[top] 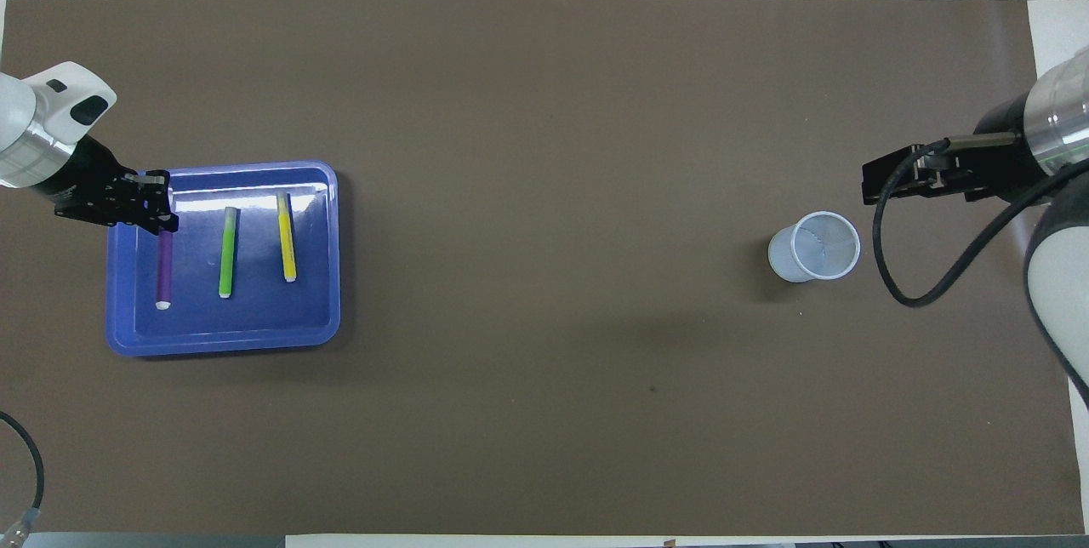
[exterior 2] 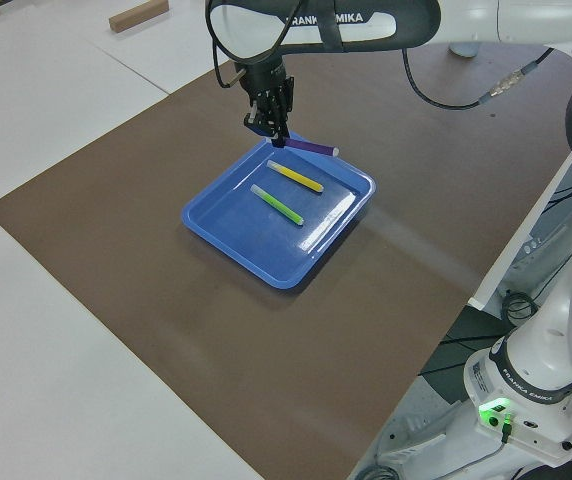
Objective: Transfer and insert pens with both arms
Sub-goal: 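Carry the purple pen toward the right gripper while the right gripper approaches, then close the right gripper on the purple pen and open the left gripper, then lower the purple pen into the clear cup with the right gripper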
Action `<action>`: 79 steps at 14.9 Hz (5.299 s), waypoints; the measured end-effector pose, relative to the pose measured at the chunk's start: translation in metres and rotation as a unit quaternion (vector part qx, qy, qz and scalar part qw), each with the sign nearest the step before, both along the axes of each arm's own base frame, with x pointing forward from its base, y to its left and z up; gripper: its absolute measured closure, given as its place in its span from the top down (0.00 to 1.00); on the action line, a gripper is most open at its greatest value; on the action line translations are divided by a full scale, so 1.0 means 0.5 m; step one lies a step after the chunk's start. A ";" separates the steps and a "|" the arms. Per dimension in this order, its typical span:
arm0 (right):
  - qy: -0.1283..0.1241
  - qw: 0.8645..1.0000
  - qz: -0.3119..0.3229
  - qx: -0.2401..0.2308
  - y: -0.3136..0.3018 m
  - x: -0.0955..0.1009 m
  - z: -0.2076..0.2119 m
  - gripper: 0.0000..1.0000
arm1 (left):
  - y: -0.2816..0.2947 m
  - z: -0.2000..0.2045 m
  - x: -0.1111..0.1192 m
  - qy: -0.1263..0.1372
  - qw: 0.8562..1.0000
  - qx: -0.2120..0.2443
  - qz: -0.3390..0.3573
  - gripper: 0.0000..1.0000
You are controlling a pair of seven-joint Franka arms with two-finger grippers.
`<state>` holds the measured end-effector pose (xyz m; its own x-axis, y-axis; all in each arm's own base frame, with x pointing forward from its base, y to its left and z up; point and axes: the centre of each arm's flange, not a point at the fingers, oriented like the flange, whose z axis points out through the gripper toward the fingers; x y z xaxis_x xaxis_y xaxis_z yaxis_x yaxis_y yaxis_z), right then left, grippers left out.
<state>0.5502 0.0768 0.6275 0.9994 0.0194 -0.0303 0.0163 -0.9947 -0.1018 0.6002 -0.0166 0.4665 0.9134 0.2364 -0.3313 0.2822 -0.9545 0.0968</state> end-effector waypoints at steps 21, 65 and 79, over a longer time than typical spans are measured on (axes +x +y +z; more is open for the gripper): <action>-0.023 0.956 -0.145 0.253 0.495 -0.081 -0.020 1.00 | -0.411 0.084 -0.157 0.246 0.790 -0.183 0.530 0.16; -0.082 0.994 0.073 -0.005 0.037 -0.007 -0.167 0.17 | -0.409 0.045 -0.201 0.174 0.816 -0.161 0.528 1.00; -0.132 0.984 0.117 -0.029 -0.139 -0.082 -0.384 0.17 | -0.069 -0.013 -0.158 -0.070 0.991 -0.032 0.112 1.00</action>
